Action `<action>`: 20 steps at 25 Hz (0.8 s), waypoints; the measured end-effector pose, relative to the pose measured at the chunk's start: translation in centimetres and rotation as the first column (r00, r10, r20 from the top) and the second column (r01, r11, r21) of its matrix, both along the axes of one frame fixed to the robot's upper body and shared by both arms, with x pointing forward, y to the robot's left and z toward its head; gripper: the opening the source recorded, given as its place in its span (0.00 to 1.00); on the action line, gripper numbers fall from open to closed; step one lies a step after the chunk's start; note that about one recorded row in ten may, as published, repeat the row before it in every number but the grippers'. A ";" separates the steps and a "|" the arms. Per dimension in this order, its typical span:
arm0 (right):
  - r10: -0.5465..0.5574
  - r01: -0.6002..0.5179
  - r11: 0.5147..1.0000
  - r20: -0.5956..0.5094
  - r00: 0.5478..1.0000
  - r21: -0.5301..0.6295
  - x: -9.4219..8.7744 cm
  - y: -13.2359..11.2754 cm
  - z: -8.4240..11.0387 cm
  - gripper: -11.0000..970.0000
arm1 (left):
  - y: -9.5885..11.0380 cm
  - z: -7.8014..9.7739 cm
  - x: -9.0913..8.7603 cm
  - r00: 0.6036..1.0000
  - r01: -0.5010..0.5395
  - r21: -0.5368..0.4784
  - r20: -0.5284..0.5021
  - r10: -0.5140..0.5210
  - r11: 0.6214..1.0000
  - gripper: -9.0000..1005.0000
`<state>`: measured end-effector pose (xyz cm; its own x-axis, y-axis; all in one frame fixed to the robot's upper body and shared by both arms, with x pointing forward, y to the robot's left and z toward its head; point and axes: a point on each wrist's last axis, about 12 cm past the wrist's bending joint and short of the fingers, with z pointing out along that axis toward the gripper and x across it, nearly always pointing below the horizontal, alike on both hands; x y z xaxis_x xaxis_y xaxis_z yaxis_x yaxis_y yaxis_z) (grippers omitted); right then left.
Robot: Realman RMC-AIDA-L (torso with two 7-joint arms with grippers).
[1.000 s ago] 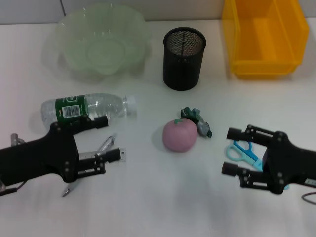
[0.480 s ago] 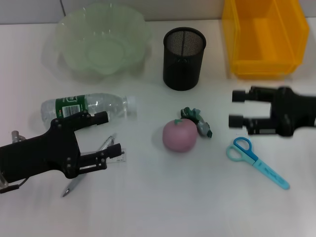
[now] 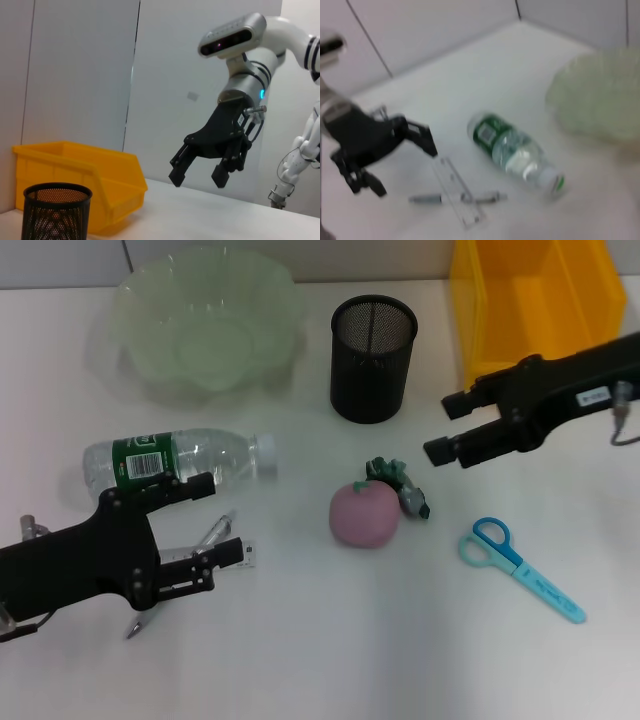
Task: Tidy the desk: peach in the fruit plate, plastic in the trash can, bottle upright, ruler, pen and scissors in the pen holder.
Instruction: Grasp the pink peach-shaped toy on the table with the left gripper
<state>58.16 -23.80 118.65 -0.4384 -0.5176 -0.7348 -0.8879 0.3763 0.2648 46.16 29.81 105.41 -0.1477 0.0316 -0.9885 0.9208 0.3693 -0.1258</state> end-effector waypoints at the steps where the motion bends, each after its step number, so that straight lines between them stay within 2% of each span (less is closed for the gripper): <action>1: 0.013 -0.013 0.999 -0.007 1.000 -0.036 0.2 0.6 0.3 0.80 | 0.0 0.0 0.0 1.000 -0.001 0.000 -0.001 0.001 1.000 0.74; 6: 0.062 -0.072 0.979 -0.055 0.997 -0.192 1.1 3.3 1.5 0.80 | 0.2 -0.2 -0.3 1.000 -0.008 0.000 -0.007 0.008 1.000 0.74; 8: 0.076 -0.086 0.972 -0.054 0.996 -0.221 1.2 3.9 1.8 0.80 | 0.3 -0.2 -0.4 1.000 -0.011 0.001 -0.007 0.011 1.000 0.73; 15: 0.084 -0.088 0.974 -0.027 0.996 -0.208 1.3 4.5 2.6 0.80 | 0.4 -0.4 -0.7 1.000 -0.017 0.006 0.003 0.017 1.000 0.73; 20: 0.066 -0.066 0.989 -0.003 0.998 -0.133 0.9 3.7 3.2 0.80 | -0.4 -0.2 0.0 1.000 -0.009 -0.019 0.006 0.010 1.000 0.72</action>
